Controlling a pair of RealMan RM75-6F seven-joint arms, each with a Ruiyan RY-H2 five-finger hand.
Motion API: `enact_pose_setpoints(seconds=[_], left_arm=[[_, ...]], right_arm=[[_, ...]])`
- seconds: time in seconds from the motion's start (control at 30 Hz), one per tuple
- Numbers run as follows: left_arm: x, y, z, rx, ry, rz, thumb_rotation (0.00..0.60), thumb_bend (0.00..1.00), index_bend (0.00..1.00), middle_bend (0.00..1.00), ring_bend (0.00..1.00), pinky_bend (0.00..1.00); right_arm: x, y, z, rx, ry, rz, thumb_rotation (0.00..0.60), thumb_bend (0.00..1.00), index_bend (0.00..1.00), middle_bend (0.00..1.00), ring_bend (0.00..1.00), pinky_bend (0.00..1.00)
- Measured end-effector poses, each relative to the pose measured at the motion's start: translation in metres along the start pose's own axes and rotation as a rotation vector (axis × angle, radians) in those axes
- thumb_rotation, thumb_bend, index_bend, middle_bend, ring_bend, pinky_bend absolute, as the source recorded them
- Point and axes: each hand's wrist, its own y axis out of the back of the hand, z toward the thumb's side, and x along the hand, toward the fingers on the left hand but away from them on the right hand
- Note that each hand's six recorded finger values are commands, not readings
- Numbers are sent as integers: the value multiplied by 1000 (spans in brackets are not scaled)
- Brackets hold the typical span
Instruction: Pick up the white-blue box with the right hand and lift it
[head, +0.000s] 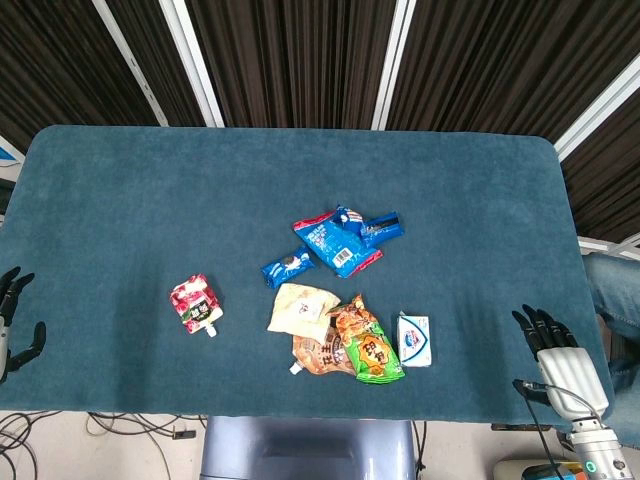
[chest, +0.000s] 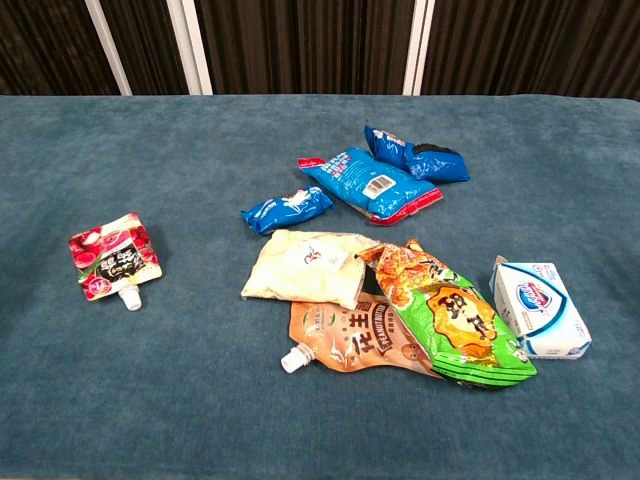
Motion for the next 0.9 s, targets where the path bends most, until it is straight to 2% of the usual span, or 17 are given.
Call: enact_pose_setpoints(seconds=[0.43,0.73,0.9], left_arm=[[1,-1,0,-13,4,-4,600,466,118,44,122,66],[0,-3,0,-19,9,-17,600,466,118,44,122,66],[0,-3,-1,-22,13,-22,600,465,118,42,122,66]], right_arm=[[-6,-29,18,-121,-6,223,600,144,0,24,26,165],[-40,-42,41,-229,15,294,600,137,1,24,0,166],[-57,-45,59,-227,44,309,600,137,1,25,0,166]])
